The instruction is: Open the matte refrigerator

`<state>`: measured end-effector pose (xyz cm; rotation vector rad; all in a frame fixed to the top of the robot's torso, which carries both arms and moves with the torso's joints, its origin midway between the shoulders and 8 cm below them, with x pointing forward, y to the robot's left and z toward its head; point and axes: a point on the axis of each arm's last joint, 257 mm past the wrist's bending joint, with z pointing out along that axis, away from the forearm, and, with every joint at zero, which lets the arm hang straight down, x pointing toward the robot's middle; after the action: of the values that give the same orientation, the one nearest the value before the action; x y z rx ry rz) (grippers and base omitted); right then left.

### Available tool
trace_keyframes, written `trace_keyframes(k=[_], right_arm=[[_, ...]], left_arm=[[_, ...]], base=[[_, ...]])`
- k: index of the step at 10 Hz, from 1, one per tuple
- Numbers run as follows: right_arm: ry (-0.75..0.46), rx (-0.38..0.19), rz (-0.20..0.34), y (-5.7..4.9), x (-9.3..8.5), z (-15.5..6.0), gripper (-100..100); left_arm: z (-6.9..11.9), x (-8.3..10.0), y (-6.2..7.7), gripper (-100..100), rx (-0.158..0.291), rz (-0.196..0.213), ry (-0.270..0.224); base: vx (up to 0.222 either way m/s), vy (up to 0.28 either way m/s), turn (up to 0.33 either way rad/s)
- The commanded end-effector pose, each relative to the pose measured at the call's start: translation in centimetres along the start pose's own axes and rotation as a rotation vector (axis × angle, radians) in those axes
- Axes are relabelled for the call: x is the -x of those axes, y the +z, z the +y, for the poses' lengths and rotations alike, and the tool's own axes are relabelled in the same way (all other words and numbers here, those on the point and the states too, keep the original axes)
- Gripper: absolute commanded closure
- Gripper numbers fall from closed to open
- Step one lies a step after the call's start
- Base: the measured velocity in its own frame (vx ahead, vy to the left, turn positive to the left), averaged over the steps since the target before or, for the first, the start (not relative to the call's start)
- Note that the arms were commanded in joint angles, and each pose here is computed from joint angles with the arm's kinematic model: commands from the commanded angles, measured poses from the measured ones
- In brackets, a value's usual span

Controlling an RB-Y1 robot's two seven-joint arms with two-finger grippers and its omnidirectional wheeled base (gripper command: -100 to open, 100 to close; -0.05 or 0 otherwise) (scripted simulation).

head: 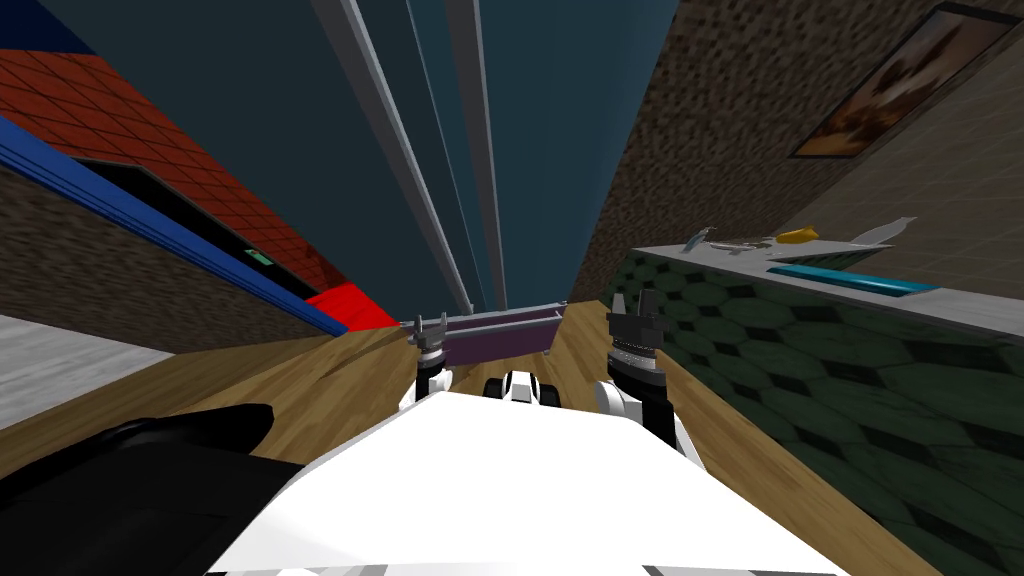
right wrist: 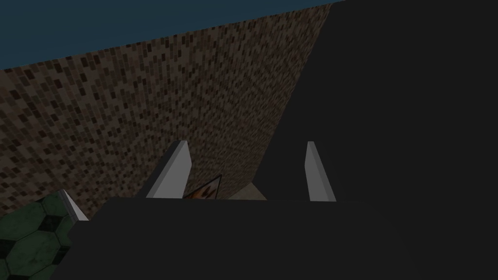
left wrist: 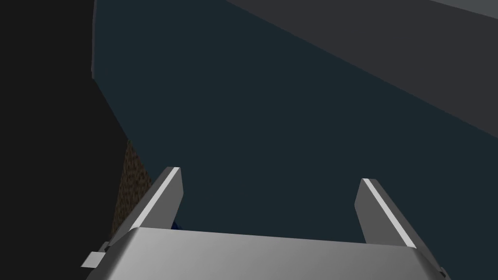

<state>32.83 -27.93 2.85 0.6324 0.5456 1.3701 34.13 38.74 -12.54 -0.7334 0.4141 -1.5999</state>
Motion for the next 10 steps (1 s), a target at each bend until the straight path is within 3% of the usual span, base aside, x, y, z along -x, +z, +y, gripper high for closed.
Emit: trace_keyframes(k=[1, 2, 3, 7, 10], right_arm=[[0.000, 0.000, 0.000, 0.0, 0.0, 0.0, 0], [0.000, 0.000, 0.000, 0.0, 0.0, 0.0, 0], [0.000, 0.000, 0.000, 0.0, 0.0, 0.0, 0], [0.000, 0.000, 0.000, 0.0, 0.0, 0.0, 0], [0.000, 0.000, 0.000, 0.0, 0.0, 0.0, 0]], left_arm=[[0.3, 1.4, -1.2, -100, -0.009, -0.036, -0.013], [0.3, 1.9, -1.6, -100, -0.026, -0.055, -0.025], [0.6, 2.2, -2.0, -100, -0.013, -0.062, -0.021], [1.0, 3.4, -3.5, -100, -0.029, -0.111, -0.039], [1.3, 4.4, -5.5, -100, -0.061, -0.182, -0.068]], base=[[0.068, -0.051, -0.009], [0.111, -0.063, -0.016], [0.080, -0.045, -0.004], [0.054, -0.042, -0.007], [0.090, -0.052, 0.001]])
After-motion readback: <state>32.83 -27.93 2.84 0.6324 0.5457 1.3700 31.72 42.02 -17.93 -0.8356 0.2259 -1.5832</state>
